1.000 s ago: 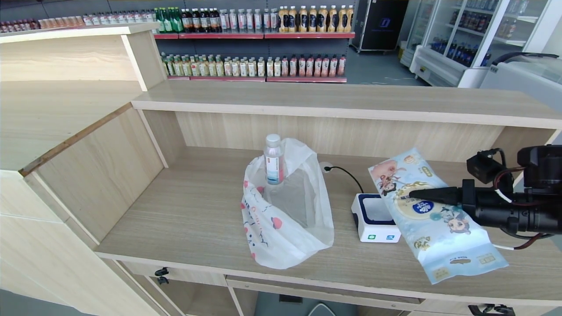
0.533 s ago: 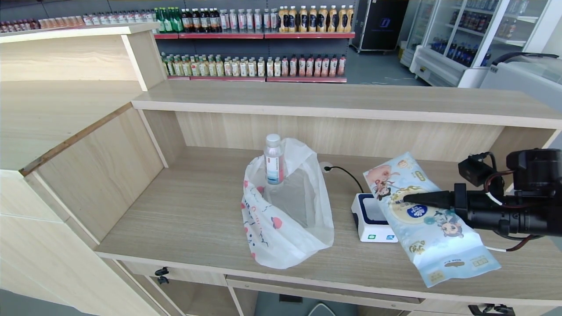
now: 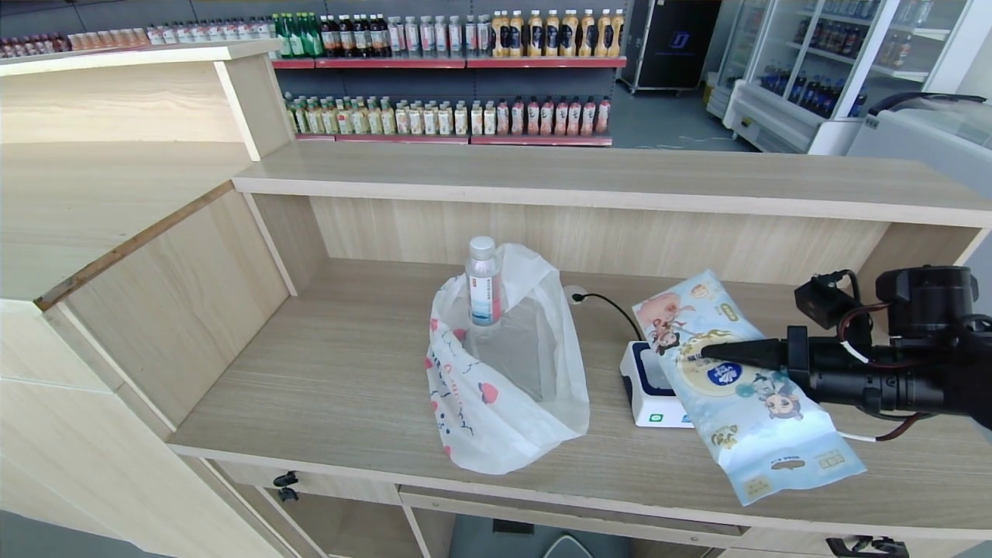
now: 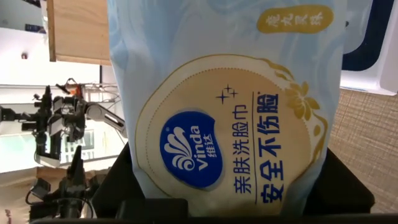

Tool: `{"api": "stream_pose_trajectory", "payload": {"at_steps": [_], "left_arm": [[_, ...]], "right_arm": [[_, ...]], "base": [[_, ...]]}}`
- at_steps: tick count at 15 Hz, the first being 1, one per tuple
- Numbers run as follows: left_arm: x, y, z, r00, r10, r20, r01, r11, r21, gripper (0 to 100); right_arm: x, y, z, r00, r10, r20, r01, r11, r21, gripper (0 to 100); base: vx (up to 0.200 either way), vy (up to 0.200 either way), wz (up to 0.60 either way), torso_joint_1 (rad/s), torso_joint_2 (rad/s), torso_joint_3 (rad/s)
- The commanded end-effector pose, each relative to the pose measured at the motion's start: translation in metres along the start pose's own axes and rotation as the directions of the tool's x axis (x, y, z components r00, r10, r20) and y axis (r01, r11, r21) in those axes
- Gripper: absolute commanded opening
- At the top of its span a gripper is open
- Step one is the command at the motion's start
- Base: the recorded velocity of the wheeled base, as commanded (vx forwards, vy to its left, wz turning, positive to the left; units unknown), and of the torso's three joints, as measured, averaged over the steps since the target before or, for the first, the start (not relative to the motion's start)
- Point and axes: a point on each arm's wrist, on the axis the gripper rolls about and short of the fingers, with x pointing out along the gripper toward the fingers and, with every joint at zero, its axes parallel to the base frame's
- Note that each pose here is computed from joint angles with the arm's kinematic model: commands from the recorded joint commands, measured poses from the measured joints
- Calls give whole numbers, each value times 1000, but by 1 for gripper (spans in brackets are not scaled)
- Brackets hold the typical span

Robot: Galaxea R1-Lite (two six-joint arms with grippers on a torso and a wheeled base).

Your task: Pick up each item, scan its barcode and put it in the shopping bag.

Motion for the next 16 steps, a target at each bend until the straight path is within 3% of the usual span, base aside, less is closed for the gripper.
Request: {"api": "stream_pose_trajectory", "payload": {"at_steps": [1, 16], "left_arm": [[0, 0, 0, 1000, 1, -1, -1, 1000, 0, 100], [0, 0, 0, 1000, 1, -1, -1, 1000, 0, 100]], "right_arm": [[2, -1, -1, 1000, 0, -6, 0, 1000, 4, 0], [0, 9, -4, 1000, 12, -4, -12, 1000, -26, 0]], "base": [[0, 0, 0, 0, 0, 0], [0, 0, 0, 0, 0, 0]]}}
